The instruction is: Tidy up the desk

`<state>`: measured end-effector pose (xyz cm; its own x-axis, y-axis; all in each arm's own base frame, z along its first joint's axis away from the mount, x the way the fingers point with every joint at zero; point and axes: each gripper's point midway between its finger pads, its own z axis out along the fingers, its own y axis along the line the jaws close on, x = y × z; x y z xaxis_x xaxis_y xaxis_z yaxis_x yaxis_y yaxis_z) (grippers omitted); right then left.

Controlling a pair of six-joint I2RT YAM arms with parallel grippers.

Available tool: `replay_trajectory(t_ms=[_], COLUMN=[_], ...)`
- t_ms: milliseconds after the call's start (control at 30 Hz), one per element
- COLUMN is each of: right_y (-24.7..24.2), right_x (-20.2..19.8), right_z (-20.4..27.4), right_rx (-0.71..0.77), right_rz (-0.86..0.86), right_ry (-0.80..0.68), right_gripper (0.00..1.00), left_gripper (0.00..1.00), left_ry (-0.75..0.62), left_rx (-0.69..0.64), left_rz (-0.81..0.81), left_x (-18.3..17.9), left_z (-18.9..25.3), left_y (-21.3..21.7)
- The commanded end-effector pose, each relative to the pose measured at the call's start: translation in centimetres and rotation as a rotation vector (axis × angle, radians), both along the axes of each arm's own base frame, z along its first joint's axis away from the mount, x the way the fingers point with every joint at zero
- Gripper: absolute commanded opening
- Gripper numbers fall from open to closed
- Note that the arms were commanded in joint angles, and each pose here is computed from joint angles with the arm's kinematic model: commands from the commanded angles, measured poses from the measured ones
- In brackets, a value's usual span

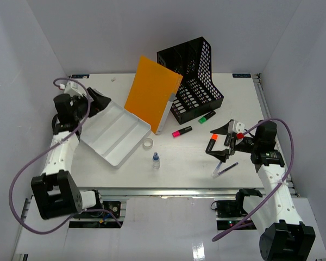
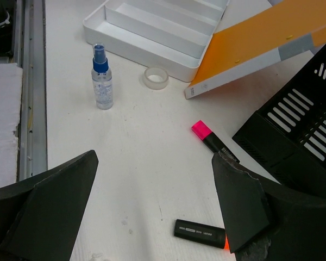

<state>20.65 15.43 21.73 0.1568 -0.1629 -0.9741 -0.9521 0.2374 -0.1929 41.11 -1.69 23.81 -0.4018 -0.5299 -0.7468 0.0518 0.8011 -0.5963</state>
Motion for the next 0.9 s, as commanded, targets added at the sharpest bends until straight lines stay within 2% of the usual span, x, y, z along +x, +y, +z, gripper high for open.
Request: replay_trajectory(t_ms=[0,167,367,500,867], right_y=[0.4,0.4,0.3,0.3,0.3], right_x=[-1.4,-1.5,-1.4,-1.4,-1.2], right_z=[-0.3,-0.6,-0.8,-0.8,-0.9], right_rx=[0.004,0.003,-0.002,-0.002,-0.004], right_rz=[0.078,0.087,0.084,0.085,0.081], right_ry=[-0.074,-0.079,-0.081,-0.081,-0.078], right_gripper=[0.94,0.95,0.96,0.96,0.96], left_gripper=[0.98,0.98,0.98,0.98,0.98], left_ry=[-0.245,-0.502,-0.521,-0.531,-0.392], left_rx=[0.027,0.058,-0.043,-0.058,-0.110], left_rz=[-0.323,-0.463,-0.594,-0.591,-0.575], left_x=[-6.6,-13.9,-18.9,-20.1,-21.4], left_z=[2.3,5.5,3.8,2.6,-2.0], left_y=[-7.2,-10.9,-14.6,-15.3,-18.9])
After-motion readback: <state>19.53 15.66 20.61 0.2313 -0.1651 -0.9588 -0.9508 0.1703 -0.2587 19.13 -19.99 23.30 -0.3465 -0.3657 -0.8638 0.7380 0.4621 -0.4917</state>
